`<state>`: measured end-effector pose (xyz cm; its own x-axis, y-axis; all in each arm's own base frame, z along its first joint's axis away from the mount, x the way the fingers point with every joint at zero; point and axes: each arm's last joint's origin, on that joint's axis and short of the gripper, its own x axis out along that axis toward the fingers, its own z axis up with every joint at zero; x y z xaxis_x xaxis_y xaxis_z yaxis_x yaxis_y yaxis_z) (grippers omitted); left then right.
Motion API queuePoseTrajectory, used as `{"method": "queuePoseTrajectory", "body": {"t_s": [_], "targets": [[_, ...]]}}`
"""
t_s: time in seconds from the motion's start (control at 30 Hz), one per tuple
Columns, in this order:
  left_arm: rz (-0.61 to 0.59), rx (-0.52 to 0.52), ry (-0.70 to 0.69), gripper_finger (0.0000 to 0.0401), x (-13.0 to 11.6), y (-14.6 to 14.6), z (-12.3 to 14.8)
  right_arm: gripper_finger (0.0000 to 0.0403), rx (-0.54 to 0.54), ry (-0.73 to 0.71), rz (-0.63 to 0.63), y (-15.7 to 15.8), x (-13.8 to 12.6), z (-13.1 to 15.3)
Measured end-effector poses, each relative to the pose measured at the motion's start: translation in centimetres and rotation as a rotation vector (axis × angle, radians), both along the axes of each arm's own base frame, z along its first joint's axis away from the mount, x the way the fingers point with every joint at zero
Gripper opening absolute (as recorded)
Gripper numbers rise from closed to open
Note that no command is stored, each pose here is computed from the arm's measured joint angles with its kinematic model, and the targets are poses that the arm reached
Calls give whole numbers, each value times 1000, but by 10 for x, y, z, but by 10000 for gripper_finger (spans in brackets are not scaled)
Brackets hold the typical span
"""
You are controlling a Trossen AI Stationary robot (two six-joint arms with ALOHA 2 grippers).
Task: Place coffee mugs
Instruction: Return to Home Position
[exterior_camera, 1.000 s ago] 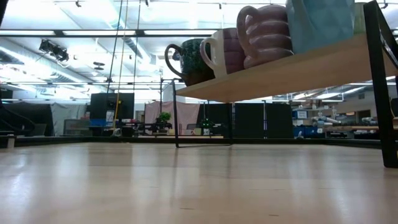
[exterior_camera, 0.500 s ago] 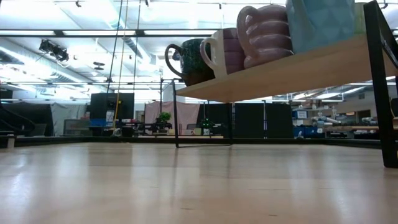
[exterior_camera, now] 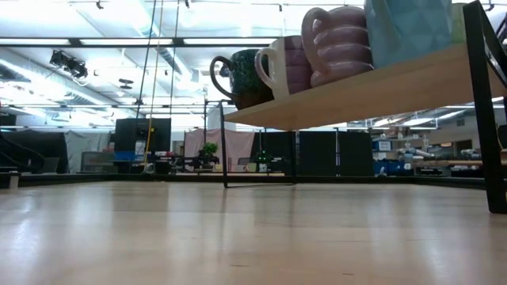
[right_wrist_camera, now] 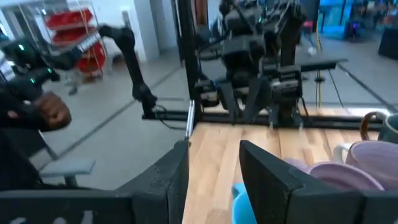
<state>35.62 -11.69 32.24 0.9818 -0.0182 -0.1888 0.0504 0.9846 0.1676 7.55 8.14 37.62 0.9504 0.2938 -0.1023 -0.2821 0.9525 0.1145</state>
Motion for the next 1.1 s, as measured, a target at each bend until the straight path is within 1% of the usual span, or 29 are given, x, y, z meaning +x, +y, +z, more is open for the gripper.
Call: {"method": "queuePoseTrajectory", "body": {"t_s": [0.07,0.17,0.27,0.33,0.37,0.47,0.6,0.67,0.77,0.83,0.97,1.1], "targets": [[2,6,17,78,0,0,-2,148,12,-43,2,-5,-3,-4],[5,-5,30,64,0,0,-3,148,5,-78,22,-8,-7,-19],[4,-5,39,53,-2,1,-13,148,-11,-124,140,-7,-10,-36],[4,-11,33,48,-8,3,-22,148,10,-171,215,-6,-12,-44],[6,-26,12,45,-13,4,-24,148,18,-191,230,-7,-13,-48],[12,-80,-67,40,-31,12,-32,148,57,-259,224,-10,-15,-61],[25,-138,-109,38,-57,23,-51,148,77,-326,221,-12,-16,-80],[34,-172,-138,38,-71,28,-54,148,89,-342,248,-12,-17,-90],[73,-183,-140,38,-95,37,-60,148,99,-365,259,-12,-17,-104],[89,-193,-149,38,-110,43,-63,148,83,-376,256,-11,-17,-113],[94,-210,-195,38,-138,52,-62,148,81,-396,263,-13,-19,-117],[105,-215,-214,38,-163,61,-68,148,39,-427,313,-14,-21,-118]]}}
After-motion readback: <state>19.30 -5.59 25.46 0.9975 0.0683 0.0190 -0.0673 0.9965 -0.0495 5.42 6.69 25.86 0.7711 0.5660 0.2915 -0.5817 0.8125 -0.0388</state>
